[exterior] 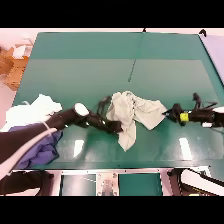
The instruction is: Fold the shirts.
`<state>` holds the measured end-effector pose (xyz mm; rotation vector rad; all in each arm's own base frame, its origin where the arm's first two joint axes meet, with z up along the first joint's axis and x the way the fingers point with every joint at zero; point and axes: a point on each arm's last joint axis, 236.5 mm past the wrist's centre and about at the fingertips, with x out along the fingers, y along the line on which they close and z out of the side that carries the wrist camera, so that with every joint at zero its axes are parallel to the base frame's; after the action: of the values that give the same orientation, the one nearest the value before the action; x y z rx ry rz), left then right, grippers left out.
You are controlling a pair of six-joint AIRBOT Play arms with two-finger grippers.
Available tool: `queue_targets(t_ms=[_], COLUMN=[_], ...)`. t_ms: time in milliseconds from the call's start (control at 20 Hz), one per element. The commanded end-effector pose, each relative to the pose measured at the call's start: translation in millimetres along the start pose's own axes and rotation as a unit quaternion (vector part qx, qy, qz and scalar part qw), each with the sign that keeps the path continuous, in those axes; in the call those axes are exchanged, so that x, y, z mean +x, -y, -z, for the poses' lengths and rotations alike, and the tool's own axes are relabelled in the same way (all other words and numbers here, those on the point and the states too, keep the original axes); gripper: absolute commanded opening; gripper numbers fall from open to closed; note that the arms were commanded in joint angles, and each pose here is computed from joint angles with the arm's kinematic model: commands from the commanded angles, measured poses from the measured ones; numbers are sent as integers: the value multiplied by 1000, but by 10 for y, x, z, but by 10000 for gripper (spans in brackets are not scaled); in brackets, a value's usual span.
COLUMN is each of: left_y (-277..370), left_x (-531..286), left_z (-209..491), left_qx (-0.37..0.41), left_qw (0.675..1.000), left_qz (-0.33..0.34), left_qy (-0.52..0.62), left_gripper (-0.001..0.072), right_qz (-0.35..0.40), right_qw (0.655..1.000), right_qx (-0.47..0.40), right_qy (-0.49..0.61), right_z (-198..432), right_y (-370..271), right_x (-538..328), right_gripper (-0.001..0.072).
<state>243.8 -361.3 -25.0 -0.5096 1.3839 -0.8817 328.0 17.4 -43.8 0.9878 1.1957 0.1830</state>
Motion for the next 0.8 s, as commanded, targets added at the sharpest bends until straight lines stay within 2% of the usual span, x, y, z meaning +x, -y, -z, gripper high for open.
queue_targets(t_ms=[0, 150, 250, 400, 550, 650, 750], left_y=[-84, 147, 554, 1281, 1862, 1920, 1748], left_x=[-998, -2446, -3245, -3995, -4535, -4643, -4501], left_z=[-402, -820, -939, -936, -822, -731, -668], left_qx=[67, 138, 183, 255, 302, 304, 280], left_qw=[992, 954, 920, 874, 829, 823, 845], left_qz=[-100, -218, -255, -268, -267, -276, -280], left_qy=[36, 154, 234, 316, 389, 393, 358], left_gripper=[26, 26, 26, 26, 27, 27, 27], right_qz=[-34, -51, -68, -73, -49, -6, 23], right_qw=[996, 970, 937, 878, 829, 821, 839], right_qx=[-70, -171, -249, -346, -392, -385, -362], right_qy=[45, 163, 236, 323, 395, 422, 405], right_z=[-410, -767, -722, -343, 109, 249, 293], right_y=[-692, -1619, -2274, -2994, -3314, -3210, -3005], right_x=[-536, -1382, -1986, -2734, -3254, -3405, -3332], right_gripper=[15, 16, 16, 16, 17, 17, 18])
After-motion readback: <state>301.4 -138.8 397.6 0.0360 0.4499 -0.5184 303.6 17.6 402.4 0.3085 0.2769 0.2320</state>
